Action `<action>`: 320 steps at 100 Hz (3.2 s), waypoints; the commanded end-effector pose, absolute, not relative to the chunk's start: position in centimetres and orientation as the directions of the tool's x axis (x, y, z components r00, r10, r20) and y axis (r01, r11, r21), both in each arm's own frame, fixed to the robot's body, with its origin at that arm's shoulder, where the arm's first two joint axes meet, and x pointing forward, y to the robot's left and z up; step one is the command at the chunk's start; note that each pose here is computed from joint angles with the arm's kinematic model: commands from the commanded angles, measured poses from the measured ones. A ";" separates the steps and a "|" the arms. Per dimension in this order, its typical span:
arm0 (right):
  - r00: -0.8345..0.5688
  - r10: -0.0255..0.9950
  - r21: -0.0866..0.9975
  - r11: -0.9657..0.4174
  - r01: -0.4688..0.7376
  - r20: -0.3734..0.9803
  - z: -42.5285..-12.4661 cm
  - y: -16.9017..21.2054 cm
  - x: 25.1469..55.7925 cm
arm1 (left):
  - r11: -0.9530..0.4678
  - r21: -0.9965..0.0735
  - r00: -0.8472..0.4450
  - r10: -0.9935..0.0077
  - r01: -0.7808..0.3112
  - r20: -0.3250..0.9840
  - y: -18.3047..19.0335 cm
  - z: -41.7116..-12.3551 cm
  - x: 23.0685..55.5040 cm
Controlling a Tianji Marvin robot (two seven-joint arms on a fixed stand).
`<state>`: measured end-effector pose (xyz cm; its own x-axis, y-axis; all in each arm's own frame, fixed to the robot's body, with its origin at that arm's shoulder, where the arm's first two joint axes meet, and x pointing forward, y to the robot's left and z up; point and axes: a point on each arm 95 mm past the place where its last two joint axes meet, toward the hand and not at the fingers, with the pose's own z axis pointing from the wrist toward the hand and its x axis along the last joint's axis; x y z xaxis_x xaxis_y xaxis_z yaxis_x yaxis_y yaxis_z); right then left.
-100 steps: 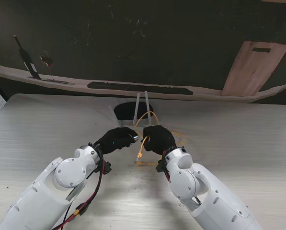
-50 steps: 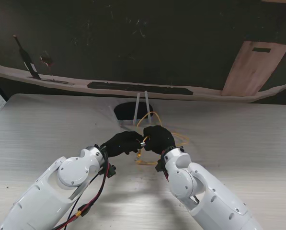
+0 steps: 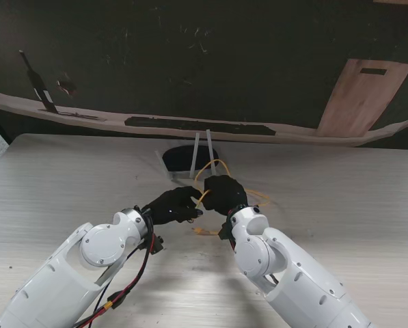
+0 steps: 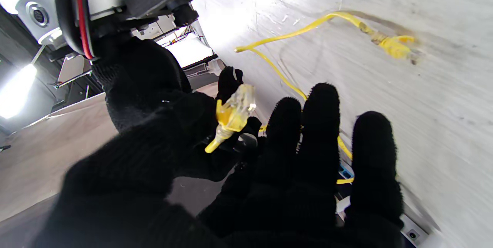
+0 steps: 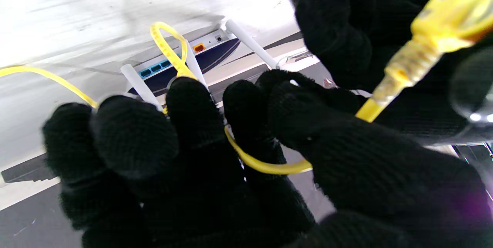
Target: Untangle the Ethernet cable and plug it into the router
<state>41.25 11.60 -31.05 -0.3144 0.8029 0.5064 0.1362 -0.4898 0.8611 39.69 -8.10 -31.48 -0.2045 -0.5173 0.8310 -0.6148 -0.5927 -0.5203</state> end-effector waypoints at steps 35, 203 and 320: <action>-0.299 0.813 0.865 -0.485 0.129 0.500 -31.2 11.1 41.5 | -0.570 -0.507 -0.203 -0.511 -0.647 0.835 -8.7 -31.4 38.7; -0.452 0.546 0.701 -0.629 0.336 0.706 -31.2 9.3 41.9 | -0.470 -0.542 -0.263 -0.536 -0.696 0.803 -6.0 -32.2 42.2; -0.262 0.483 0.546 -0.674 0.497 0.835 -33.0 11.0 41.3 | -0.543 -0.551 -0.230 -0.549 -0.633 0.804 -5.7 -32.1 42.1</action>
<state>41.77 10.58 -32.76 -0.2681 0.4869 0.8313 0.4687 -0.6880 0.5541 42.34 -5.36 -31.97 -0.2400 -0.5515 0.7989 -0.6421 -0.5271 -0.5567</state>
